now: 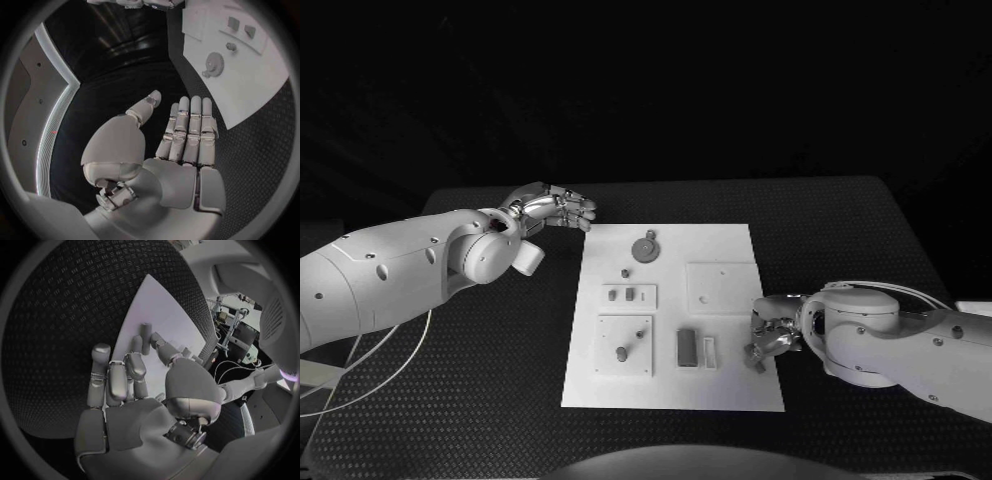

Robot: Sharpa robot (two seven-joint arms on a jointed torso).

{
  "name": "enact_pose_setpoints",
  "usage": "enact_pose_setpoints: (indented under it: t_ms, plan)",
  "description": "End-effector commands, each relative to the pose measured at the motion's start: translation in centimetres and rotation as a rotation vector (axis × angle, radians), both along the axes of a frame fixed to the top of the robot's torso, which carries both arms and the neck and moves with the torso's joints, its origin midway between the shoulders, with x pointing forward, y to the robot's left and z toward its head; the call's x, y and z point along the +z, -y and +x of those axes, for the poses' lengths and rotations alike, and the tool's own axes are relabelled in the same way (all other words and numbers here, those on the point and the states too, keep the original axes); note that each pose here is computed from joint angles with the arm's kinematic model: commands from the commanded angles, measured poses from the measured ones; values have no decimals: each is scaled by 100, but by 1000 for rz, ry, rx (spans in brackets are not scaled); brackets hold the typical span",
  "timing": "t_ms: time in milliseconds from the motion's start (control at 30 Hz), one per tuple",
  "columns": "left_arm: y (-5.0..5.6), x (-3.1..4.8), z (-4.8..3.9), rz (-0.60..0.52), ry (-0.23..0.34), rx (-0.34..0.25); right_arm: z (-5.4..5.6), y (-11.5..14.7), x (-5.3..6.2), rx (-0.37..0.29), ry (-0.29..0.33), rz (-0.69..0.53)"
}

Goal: Assemble the parts on the task board

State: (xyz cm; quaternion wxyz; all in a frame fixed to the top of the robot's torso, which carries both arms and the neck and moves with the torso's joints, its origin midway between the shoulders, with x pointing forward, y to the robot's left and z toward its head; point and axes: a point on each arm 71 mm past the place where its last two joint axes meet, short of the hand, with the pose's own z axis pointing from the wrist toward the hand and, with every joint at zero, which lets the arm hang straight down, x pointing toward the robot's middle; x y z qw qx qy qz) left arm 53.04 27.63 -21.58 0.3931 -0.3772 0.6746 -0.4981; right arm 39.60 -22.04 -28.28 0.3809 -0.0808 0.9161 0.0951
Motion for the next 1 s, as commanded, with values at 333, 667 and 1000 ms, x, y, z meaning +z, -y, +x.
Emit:
enact_pose_setpoints:
  t_ms: [333, 667, 1000]
  plan:
    - [28, 3, -7, -7, -2, -21, -32, -12, -78, -304, -113, 295]
    - [34, 2, -8, -7, -4, -23, -49, -110, -52, -367, -145, 369]
    - [37, 2, -11, -7, -5, -24, -87, -164, -69, -371, -205, 379]
